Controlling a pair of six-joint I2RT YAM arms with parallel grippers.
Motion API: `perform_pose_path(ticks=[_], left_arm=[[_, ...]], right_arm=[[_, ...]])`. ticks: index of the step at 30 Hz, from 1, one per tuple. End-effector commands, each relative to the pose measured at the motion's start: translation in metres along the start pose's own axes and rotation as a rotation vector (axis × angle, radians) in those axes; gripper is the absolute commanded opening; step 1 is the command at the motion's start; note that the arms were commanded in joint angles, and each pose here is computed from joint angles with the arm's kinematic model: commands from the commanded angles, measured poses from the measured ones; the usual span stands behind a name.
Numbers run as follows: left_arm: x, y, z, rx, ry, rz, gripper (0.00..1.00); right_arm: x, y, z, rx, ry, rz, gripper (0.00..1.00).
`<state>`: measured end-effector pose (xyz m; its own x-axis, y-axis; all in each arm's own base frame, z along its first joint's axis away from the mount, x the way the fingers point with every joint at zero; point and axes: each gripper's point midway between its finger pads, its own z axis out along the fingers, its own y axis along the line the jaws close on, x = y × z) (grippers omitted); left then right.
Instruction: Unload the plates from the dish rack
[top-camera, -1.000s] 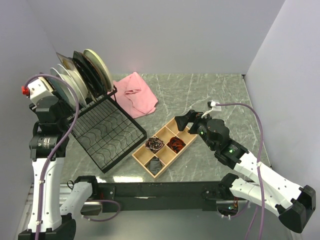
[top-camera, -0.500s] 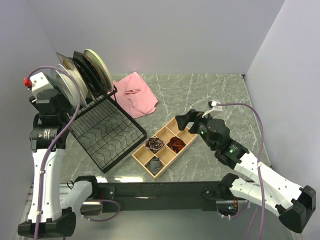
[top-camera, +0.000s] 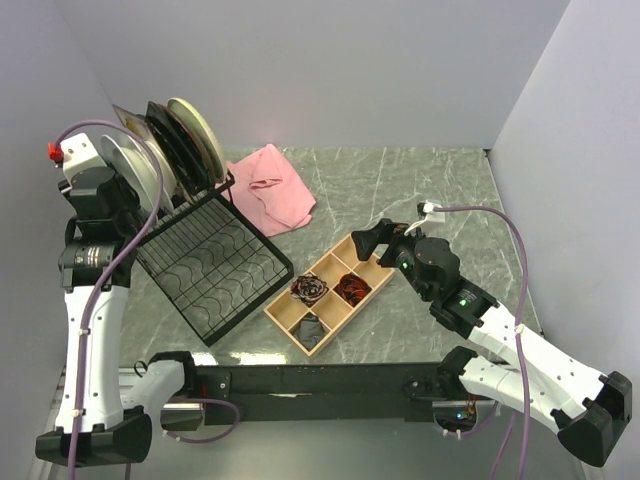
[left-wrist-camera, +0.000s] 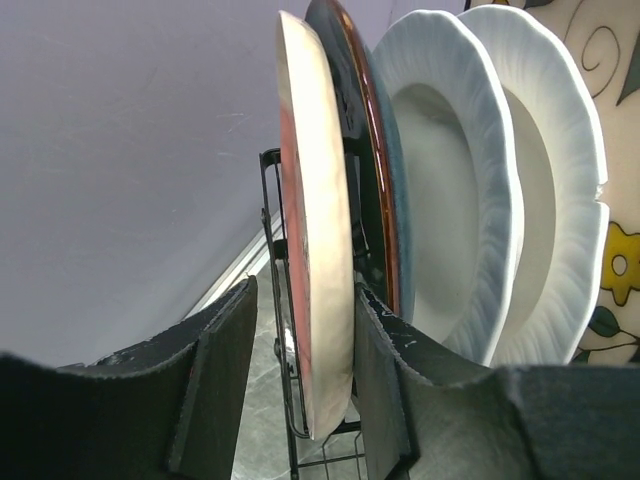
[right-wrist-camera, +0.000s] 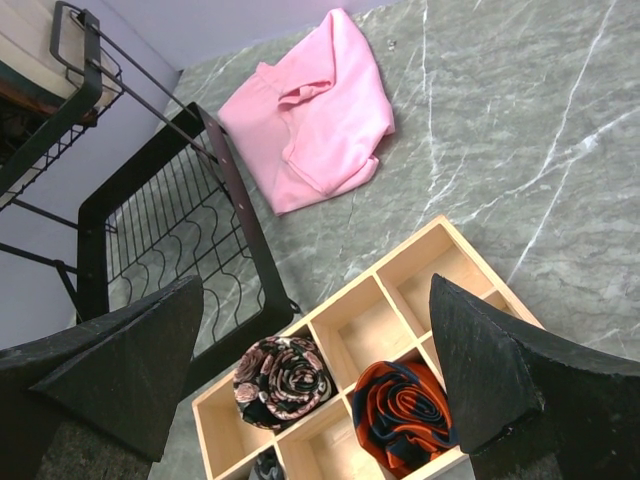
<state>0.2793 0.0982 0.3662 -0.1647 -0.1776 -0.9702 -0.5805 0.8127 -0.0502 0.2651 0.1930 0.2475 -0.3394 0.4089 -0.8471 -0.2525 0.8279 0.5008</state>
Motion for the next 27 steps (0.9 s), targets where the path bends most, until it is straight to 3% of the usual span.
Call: perform_pose_path(ticks=[1,18,27], left_arm=[[-0.030,-0.024,0.002,0.108,-0.089,-0.035,0.48],[-0.018,-0.029,0.018,0.083,-0.059,-0.028,0.36],[-0.017,-0.031,0.020,0.089,-0.046,-0.002,0.15]], right_arm=[[-0.027,0.011,-0.004,-0.015,-0.066,0.015,0.99],[-0.030,0.010,-0.007,-0.013,-0.080,0.016,0.99],[-0.031,0.010,-0.007,-0.013,-0.082,0.016,0.99]])
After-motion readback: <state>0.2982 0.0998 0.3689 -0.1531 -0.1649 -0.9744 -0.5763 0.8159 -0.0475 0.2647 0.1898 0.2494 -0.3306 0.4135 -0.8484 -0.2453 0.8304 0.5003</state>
